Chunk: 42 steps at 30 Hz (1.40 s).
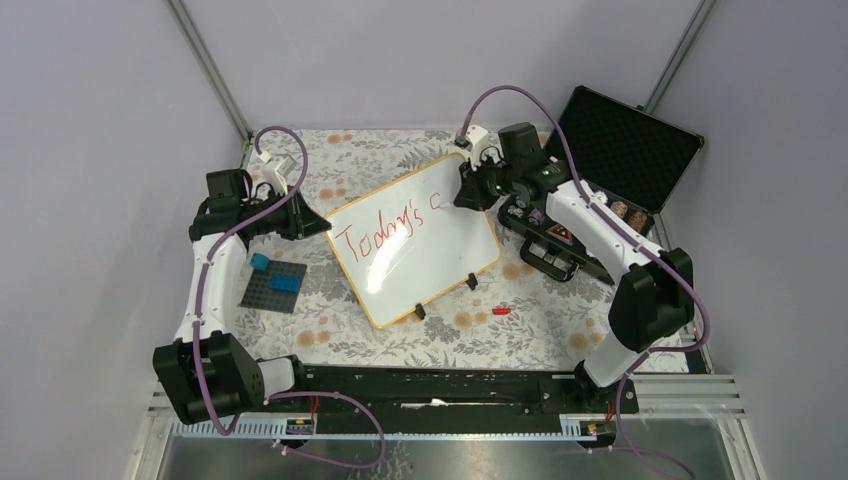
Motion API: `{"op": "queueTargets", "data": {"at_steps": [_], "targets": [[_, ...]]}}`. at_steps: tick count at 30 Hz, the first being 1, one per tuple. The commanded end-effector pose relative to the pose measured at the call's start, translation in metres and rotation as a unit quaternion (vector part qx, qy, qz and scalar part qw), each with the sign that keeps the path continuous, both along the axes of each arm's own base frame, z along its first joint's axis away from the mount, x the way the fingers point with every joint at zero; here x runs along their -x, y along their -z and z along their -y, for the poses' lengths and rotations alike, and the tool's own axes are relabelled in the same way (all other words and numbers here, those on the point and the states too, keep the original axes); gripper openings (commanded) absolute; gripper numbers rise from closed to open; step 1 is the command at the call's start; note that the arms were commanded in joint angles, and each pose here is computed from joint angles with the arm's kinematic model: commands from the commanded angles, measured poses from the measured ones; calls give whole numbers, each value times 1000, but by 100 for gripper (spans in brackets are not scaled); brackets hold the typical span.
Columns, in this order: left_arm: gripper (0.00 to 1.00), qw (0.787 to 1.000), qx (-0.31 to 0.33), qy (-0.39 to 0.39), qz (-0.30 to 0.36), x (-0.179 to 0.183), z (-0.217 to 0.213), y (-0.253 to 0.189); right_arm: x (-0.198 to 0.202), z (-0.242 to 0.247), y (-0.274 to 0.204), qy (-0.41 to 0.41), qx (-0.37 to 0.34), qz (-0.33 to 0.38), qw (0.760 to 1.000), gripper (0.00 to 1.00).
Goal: Write a sentence on the whiteboard
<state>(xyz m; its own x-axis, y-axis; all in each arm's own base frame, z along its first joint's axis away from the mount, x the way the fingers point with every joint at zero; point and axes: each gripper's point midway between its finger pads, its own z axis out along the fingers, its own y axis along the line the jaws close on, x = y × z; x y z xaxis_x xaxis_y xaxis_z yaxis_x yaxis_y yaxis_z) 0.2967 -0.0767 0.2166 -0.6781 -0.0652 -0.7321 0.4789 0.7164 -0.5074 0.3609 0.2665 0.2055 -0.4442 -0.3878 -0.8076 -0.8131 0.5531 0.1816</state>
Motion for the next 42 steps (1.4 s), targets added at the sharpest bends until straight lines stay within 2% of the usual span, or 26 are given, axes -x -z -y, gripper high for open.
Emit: {"op": "queueTargets", "data": {"at_steps": [1, 18, 42], "targets": [[0, 1000, -16, 6, 2, 0, 2, 6, -16, 11, -28, 21, 2, 47, 999, 0], [0, 1000, -17, 6, 3, 1, 2, 6, -26, 6, -40, 22, -15, 50, 998, 0], [0, 1000, -17, 5, 5, 2, 2, 5, -4, 7, -9, 1, -8, 8, 1000, 0]]}}
